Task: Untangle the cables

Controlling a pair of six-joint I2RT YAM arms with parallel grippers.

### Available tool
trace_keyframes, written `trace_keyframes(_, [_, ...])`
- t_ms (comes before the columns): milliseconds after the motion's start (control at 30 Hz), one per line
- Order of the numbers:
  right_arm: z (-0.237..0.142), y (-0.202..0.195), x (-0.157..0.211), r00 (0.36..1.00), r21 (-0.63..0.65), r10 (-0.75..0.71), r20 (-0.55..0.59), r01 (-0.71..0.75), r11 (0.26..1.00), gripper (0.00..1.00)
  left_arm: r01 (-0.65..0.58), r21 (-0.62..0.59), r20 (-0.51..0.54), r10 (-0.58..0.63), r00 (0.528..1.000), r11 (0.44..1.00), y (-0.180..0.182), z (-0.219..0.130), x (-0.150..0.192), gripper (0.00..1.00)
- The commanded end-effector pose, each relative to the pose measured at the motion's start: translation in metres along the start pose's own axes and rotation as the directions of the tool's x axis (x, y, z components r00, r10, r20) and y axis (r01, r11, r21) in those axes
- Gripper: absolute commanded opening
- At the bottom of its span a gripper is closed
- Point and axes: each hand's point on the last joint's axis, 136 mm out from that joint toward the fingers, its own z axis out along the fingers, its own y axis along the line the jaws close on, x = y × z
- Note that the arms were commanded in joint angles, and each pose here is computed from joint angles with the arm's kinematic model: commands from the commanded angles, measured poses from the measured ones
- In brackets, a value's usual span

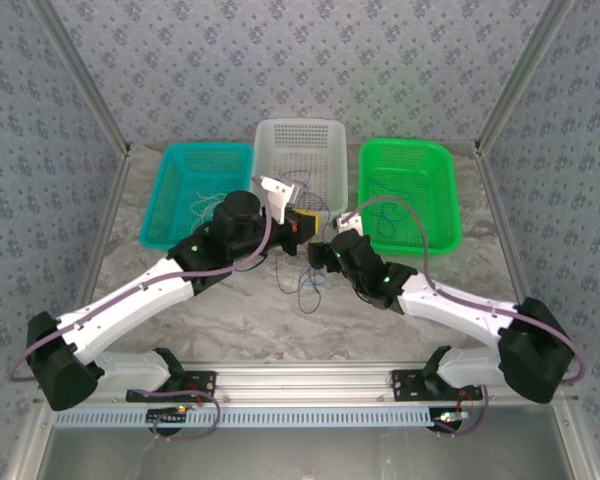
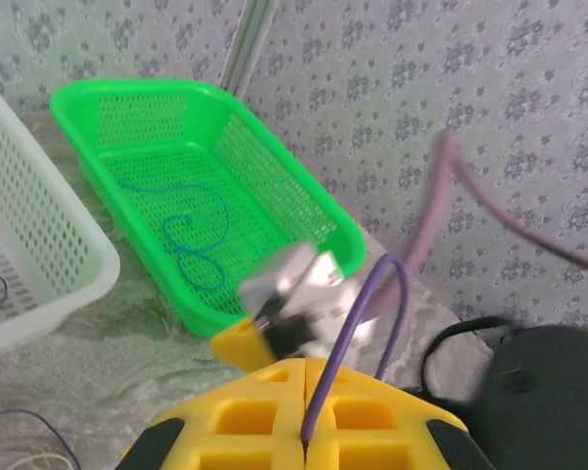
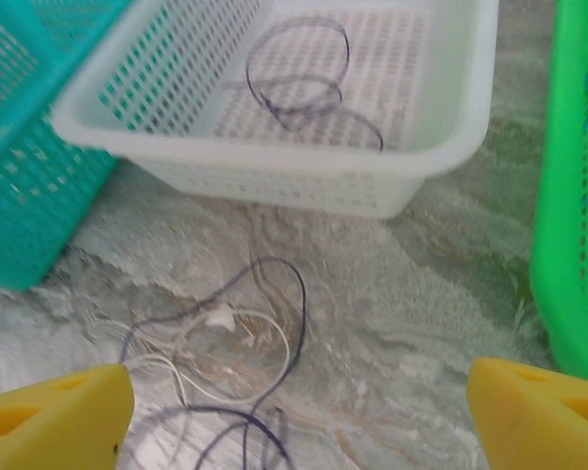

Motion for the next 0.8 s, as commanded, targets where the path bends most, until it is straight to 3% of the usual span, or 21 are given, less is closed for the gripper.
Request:
trace_keyframes(0, [0.014,-0.007,0.03,0.993,0.056,0.027,-0.113,-0.02,0.998,0.87,-0.093,0.047,0.188,0.083,0.979,0.995,-0.033,-0.035,-0.067,0.0])
trace_keyframes(167, [0.024,-0.021,0.076,0.971,0.123,0.033,-0.235,-0.003,0.992,0.83,-0.152,0.062,0.25,0.132,0.959,0.986,-0.05,-0.056,-0.1,0.0])
trace_keyframes(333, [0.02,-0.029,0.097,0.961,0.161,0.053,-0.271,-0.009,0.987,0.83,-0.177,0.018,0.279,0.165,0.946,0.984,-0.046,-0.071,-0.118,0.0])
trace_keyframes(600, [-0.002,-0.035,0.081,0.98,0.14,0.057,-0.188,-0.03,0.99,0.91,-0.162,-0.085,0.278,0.179,0.944,0.983,-0.014,-0.077,-0.128,0.0])
trace_keyframes(767, [-0.005,-0.049,0.095,0.97,0.145,0.066,-0.232,-0.032,0.989,0.9,-0.154,-0.11,0.294,0.181,0.939,0.982,0.0,-0.078,-0.142,0.0])
